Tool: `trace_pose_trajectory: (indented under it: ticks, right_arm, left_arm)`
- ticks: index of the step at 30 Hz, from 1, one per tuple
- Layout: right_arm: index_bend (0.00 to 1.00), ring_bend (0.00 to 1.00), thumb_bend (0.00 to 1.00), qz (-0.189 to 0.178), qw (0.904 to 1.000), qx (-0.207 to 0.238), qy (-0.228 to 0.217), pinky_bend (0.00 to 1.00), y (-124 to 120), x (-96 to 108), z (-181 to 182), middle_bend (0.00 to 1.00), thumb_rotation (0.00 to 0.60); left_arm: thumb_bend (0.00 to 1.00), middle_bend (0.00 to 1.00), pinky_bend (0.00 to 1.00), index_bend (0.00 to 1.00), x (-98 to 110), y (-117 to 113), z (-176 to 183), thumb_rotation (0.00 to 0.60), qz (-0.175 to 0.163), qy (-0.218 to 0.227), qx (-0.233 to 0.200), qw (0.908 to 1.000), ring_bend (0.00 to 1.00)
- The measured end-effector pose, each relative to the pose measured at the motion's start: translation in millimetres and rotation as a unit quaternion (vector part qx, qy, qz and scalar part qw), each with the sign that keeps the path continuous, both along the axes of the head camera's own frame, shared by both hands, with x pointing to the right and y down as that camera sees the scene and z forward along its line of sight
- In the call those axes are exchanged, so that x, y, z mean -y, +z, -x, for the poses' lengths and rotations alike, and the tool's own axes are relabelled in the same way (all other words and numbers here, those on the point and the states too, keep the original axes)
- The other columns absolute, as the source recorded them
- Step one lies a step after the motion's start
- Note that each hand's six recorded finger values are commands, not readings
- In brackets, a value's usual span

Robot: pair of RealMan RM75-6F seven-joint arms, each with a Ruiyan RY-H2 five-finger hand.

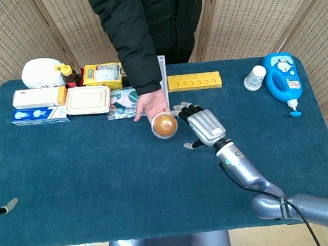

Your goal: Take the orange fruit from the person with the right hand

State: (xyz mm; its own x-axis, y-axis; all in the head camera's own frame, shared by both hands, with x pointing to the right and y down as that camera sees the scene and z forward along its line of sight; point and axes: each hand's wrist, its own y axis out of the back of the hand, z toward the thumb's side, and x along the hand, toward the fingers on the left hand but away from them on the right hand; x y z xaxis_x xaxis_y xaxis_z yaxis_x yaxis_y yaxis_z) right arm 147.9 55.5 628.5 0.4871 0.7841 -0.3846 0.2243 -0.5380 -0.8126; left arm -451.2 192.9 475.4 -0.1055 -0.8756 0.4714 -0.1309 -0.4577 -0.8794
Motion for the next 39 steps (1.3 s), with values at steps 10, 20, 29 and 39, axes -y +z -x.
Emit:
trace_pose_trajectory:
  ticks: [10, 20, 29, 39]
  right_arm:
    - [0.27, 0.22, 0.12, -0.007, 0.9998, 0.012, 0.017, 0.38, 6.5, 10.0, 23.8, 0.25, 0.600]
    - [0.51, 0.47, 0.27, -0.044, 0.9977, 0.024, 0.045, 0.65, 13.1, 20.4, 30.4, 0.48, 0.600]
    - [0.57, 0.52, 0.32, -0.069, 0.9951, 0.055, 0.045, 0.68, 3.4, 16.1, 30.0, 0.55, 0.600]
    - [0.58, 0.52, 0.32, -0.085, 0.9958, 0.022, 0.025, 0.68, -30.8, 2.0, -19.7, 0.55, 0.600]
  left_arm:
    - [0.01, 0.00, 0.01, 0.00, 1.1, -2.3, 2.1, 0.600, -0.002, -0.003, -0.006, 1.0000, 0.00]
    - [0.01, 0.00, 0.01, 0.00, 1.7, -5.2, 5.1, 0.600, -0.006, -0.008, -0.011, 0.9999, 0.00]
    - [0.01, 0.00, 0.01, 0.00, 1.4, -5.2, 4.7, 0.600, -0.004, -0.005, -0.013, 0.9999, 0.00]
    - [0.01, 0.00, 0.01, 0.00, 0.9, -4.7, 3.7, 0.600, -0.001, -0.002, -0.016, 0.9999, 0.00]
